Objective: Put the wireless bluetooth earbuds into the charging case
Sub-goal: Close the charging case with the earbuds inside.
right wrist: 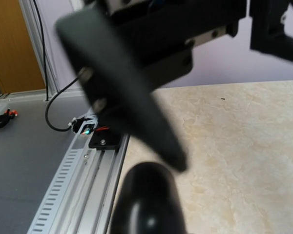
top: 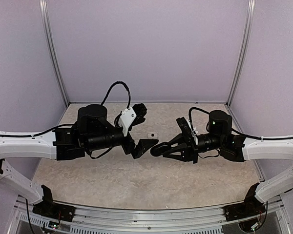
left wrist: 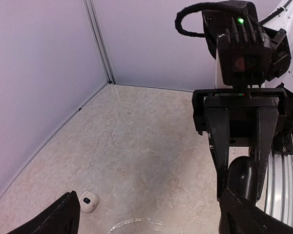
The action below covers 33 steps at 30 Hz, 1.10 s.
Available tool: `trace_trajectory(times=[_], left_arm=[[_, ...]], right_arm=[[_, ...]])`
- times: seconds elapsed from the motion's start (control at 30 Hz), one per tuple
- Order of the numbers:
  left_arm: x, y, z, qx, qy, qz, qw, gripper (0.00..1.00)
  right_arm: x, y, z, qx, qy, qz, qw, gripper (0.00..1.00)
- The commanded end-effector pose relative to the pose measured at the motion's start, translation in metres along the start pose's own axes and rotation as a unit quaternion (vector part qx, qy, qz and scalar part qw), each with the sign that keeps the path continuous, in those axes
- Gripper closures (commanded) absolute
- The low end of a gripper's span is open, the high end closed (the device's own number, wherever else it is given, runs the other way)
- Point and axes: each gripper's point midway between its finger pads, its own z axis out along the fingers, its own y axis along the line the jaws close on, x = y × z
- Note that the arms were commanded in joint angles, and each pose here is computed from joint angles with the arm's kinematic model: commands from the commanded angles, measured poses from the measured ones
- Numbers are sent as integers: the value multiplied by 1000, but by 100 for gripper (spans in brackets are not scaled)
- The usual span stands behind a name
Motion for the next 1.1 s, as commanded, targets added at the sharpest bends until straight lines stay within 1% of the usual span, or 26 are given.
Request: trace_trajectory(times=[0.0, 0.1, 0.37, 0.57, 0.73, 0.9, 0.97, 1.07], left_arm=[[-4, -18, 3, 34, 0, 33, 999, 1], [-2, -23, 2, 43, 1, 41, 998, 1], [-2, -21, 2, 34, 0, 41, 999, 1], [-6, 3, -2, -31, -14, 27, 999, 1], [-7, 41, -14, -107, -41, -15, 993, 1], [-6, 83, -30, -169, -80, -96, 978, 1], [-4, 94, -37, -188, -95, -120, 970, 1], [1, 102, -43, -207, -109, -139, 962, 1]], right_arm=[[-17, 4, 1, -9, -14, -20, 1000, 100], [-17, 4, 1, -8, -14, -20, 1000, 100], [-17, 4, 1, -6, -14, -18, 1000, 100], [-14, -4, 2, 10, -12, -7, 1000, 100], [-11, -30, -2, 61, -10, 28, 998, 100], [7, -72, -9, 115, 8, 102, 988, 100], [11, -88, -14, 132, 1, 130, 983, 100], [19, -109, -19, 149, -9, 170, 974, 100]])
